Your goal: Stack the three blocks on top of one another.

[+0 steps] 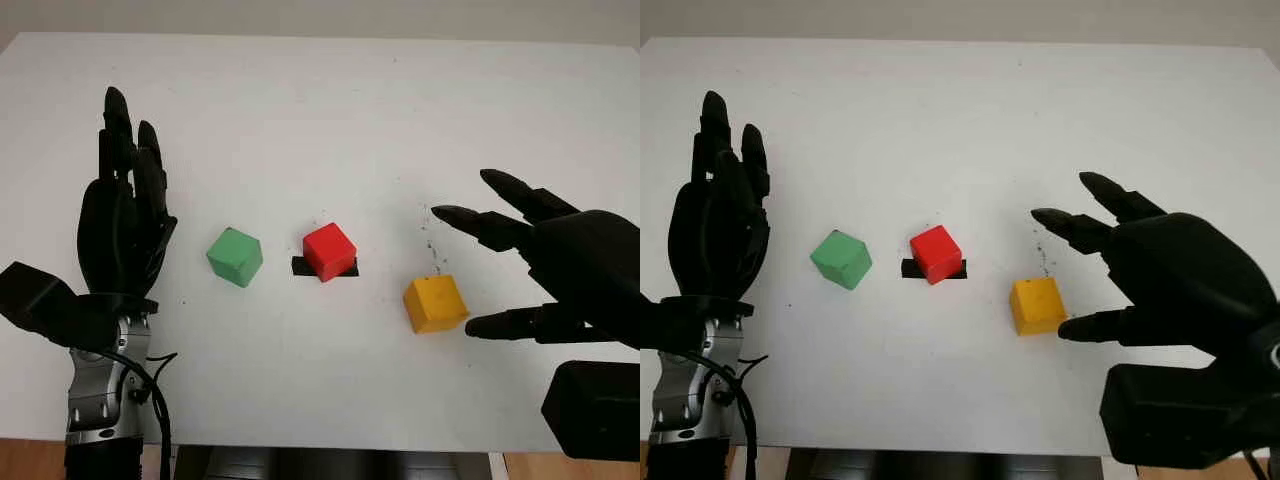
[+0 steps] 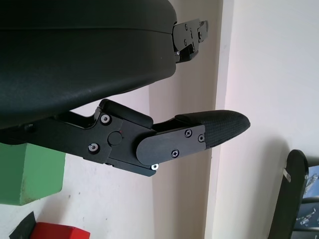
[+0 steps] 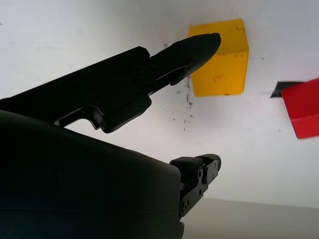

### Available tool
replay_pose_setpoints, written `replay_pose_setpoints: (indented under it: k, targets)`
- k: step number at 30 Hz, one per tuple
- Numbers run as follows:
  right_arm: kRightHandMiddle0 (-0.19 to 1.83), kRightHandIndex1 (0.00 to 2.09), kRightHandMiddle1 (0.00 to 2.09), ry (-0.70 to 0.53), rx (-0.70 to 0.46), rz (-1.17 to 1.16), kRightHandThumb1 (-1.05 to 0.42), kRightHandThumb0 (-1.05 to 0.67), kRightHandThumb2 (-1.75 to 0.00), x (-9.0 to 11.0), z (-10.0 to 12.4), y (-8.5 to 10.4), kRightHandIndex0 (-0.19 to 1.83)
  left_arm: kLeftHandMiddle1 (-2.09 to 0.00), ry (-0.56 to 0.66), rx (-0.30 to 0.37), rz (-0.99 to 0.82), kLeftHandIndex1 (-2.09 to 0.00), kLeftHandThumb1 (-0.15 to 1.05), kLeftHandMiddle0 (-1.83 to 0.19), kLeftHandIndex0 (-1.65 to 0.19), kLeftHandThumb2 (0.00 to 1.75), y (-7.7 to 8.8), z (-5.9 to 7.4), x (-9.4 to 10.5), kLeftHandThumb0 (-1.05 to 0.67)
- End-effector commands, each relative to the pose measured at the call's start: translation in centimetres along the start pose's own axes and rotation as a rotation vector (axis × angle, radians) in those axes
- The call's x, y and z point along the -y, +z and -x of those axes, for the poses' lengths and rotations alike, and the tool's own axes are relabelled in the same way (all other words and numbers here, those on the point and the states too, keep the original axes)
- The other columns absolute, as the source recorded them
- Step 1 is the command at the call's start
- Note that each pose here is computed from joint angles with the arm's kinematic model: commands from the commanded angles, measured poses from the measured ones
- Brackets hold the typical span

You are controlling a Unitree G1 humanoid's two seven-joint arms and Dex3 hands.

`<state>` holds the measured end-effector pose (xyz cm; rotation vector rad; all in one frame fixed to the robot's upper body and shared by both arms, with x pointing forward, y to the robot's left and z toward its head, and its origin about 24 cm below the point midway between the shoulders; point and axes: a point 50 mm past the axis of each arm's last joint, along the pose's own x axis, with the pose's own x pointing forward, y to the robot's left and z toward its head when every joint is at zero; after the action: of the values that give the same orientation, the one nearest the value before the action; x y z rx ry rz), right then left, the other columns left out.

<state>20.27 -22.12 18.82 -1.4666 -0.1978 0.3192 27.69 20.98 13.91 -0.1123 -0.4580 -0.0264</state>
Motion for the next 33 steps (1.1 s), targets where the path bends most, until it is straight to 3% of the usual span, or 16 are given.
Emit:
replay_pose_setpoints:
  k: [1, 33]
  targets:
    - [0.28, 0.04, 0.05, 0.012, 0.003, 0.003, -0.91, -0.74, -0.05, -0.5, -0.1, 0.0, -0.02, 0.00, 0.003, 0.006, -0.005, 0.00, 1.05, 0.19, 0.19, 0.61, 0.2, 0.3, 0.1, -0.71]
    - [0.39, 0.07, 0.10, 0.005, 0.035, -0.123, -0.87, -0.63, -0.05, -3.2, -0.8, -0.2, 0.04, 0.00, -0.001, 0.003, -0.004, 0.00, 1.05, 0.19, 0.19, 0.61, 0.3, 0.3, 0.2, -0.72]
